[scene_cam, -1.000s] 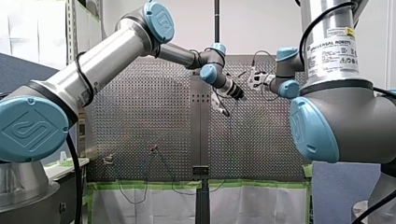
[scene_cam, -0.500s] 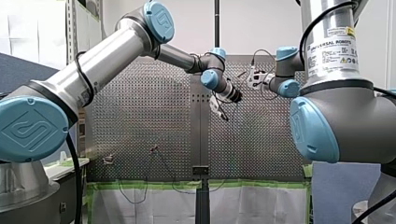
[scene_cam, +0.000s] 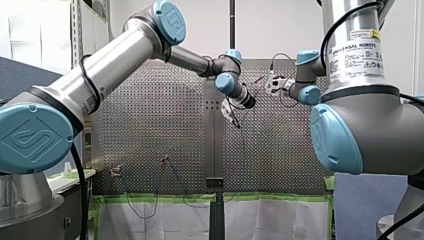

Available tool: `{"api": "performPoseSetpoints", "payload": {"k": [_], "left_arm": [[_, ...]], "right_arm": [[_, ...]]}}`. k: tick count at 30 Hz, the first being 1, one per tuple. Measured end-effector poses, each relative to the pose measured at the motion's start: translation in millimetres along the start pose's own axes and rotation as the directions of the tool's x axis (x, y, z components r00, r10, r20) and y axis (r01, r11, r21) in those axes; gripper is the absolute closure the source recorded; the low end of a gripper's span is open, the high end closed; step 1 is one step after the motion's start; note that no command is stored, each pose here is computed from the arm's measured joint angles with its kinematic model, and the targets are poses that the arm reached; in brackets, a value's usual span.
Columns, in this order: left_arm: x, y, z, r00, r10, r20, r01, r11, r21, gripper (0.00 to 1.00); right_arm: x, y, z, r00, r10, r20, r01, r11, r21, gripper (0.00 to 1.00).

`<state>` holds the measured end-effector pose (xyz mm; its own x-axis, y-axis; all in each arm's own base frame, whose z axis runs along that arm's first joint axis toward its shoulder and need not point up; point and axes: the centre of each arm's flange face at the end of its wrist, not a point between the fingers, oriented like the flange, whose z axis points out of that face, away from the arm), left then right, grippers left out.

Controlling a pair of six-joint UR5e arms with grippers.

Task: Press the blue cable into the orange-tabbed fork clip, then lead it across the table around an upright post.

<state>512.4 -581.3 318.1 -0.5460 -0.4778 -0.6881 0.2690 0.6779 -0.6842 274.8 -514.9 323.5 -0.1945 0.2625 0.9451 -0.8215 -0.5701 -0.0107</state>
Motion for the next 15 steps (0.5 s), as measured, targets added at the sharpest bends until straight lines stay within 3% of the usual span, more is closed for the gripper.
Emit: {"api": "performPoseSetpoints", "payload": {"k": [8,15], "left_arm": [[1.8,-19.2,-20.9,0.9959,0.089,0.014,-0.088,0.9948,-0.051,1.00],[14.7,-50.4,-40.3,0.9870,0.157,0.034,-0.156,0.9868,-0.045,1.00]], "right_arm": [[0.3,1.2,-0.1,1.0000,0.003,0.000,-0.003,1.0000,-0.003,1.00],[4.1,1.8,0.5,0.9999,0.001,-0.011,-0.001,1.0000,-0.009,1.00]]}}
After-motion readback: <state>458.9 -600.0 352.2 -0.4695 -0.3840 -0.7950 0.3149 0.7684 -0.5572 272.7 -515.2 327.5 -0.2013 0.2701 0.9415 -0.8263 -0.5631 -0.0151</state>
